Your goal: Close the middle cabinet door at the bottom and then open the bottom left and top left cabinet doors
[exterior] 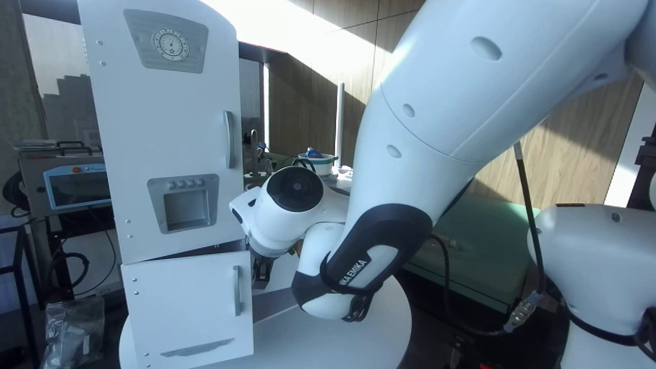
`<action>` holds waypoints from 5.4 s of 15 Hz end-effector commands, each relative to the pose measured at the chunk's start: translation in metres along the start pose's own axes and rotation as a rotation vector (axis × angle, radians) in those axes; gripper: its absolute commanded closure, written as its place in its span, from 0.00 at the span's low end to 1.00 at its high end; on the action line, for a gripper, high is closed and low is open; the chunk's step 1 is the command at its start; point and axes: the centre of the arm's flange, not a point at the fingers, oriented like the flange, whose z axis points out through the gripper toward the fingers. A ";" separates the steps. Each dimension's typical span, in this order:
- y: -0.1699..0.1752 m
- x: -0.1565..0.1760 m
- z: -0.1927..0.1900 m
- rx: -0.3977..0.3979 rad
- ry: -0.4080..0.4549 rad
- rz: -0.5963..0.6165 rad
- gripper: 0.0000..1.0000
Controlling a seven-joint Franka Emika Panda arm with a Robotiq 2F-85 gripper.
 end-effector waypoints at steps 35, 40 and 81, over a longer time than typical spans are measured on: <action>-0.002 0.067 -0.009 0.566 0.054 -0.252 0.00; -0.024 0.068 -0.055 0.567 0.060 -0.361 0.00; 0.250 0.029 -0.073 -0.261 0.445 0.363 0.00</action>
